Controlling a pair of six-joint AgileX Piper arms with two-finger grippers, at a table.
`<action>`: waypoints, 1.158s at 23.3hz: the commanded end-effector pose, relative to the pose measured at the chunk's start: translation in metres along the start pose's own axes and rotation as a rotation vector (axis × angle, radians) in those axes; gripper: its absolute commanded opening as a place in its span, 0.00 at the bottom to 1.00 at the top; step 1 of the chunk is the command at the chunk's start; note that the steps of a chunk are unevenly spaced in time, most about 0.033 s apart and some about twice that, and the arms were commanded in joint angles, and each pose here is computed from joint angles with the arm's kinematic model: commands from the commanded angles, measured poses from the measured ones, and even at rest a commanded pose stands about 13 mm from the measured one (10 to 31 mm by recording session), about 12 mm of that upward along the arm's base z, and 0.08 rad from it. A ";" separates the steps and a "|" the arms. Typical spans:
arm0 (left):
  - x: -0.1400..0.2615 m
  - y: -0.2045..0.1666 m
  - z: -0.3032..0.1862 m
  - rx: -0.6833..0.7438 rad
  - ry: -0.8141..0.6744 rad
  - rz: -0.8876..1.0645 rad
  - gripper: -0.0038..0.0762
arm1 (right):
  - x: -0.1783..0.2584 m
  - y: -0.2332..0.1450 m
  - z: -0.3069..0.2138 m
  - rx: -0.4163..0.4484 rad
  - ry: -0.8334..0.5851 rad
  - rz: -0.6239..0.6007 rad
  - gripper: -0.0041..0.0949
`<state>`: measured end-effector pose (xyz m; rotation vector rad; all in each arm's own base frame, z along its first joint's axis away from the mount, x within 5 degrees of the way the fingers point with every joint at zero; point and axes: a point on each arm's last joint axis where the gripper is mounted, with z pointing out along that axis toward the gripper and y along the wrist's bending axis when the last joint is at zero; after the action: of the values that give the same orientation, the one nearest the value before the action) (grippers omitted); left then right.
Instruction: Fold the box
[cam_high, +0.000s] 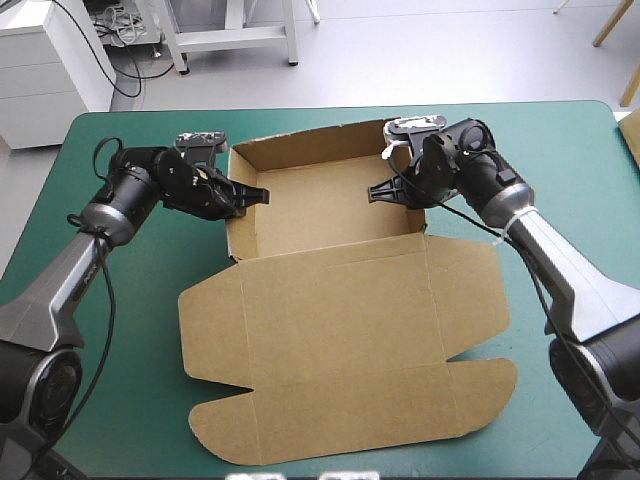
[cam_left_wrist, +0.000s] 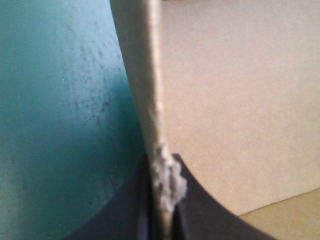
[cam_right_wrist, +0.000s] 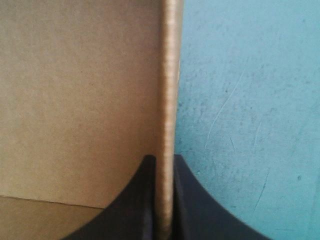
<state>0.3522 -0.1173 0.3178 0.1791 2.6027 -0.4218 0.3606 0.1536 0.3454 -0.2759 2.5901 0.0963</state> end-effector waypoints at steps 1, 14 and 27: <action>-0.007 -0.014 0.001 -0.037 -0.017 0.074 0.04 | -0.008 0.000 0.003 -0.004 -0.027 -0.039 0.02; -0.010 -0.002 0.075 -0.123 0.245 0.136 0.04 | -0.013 0.008 0.071 -0.011 0.038 -0.128 0.03; -0.046 -0.017 0.029 -0.104 0.143 0.222 0.57 | -0.045 0.008 0.020 -0.014 -0.067 -0.147 0.51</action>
<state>0.4085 -0.1433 0.2725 0.4790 2.8352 -0.1663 0.4153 0.1755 0.3094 -0.4620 2.6117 0.0475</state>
